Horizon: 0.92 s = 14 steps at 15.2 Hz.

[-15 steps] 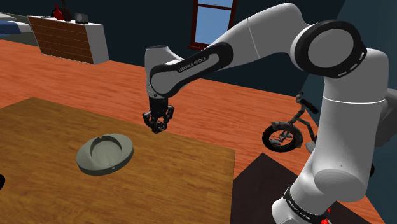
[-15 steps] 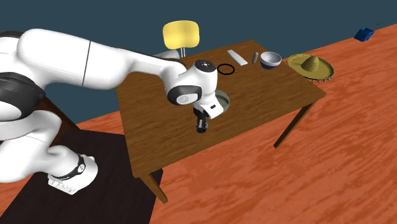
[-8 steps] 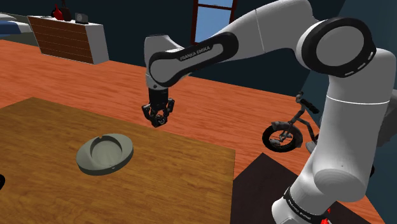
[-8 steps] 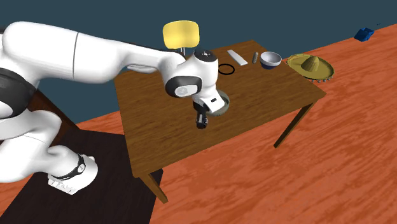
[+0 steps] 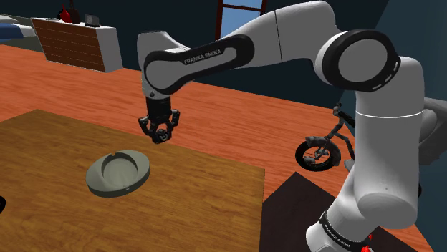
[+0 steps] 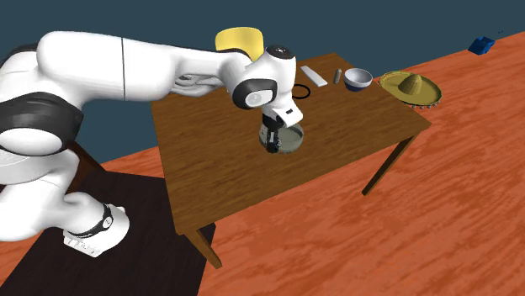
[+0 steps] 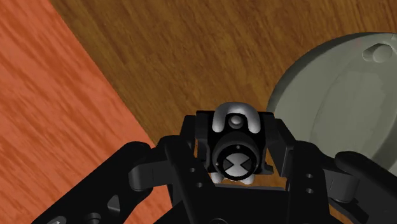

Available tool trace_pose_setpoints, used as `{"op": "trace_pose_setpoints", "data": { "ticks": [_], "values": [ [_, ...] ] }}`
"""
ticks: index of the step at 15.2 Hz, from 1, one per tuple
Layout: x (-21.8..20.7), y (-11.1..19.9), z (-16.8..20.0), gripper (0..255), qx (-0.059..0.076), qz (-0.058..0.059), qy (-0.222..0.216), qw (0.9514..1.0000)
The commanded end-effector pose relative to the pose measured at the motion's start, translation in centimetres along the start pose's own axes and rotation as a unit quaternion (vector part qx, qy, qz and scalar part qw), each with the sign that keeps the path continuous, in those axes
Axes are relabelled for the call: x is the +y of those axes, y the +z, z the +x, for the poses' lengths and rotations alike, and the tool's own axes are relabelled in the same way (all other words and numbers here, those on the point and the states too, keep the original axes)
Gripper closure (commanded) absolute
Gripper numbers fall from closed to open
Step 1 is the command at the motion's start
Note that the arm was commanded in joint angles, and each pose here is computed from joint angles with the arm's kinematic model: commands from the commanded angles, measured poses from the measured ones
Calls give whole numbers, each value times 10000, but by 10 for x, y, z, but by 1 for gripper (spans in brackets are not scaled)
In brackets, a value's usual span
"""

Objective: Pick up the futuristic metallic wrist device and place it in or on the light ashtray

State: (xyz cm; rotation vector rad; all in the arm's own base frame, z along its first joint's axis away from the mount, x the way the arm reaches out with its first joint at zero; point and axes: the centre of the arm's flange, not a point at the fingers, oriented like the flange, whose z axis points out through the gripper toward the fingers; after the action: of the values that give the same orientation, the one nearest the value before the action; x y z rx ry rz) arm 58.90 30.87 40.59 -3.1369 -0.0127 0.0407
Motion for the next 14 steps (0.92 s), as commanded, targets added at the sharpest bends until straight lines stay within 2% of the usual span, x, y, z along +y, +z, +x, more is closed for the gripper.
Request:
{"op": "trace_pose_setpoints", "data": {
  "ticks": [1, 10, 14],
  "values": [
    [-26, 0, 4, 255, -2, -1, 6, 10000],
    [-143, 1, 25, 255, -2, -1, 7, 10000],
    [-149, 17, 26, 255, -2, -1, 6, 10000]
  ]
}}
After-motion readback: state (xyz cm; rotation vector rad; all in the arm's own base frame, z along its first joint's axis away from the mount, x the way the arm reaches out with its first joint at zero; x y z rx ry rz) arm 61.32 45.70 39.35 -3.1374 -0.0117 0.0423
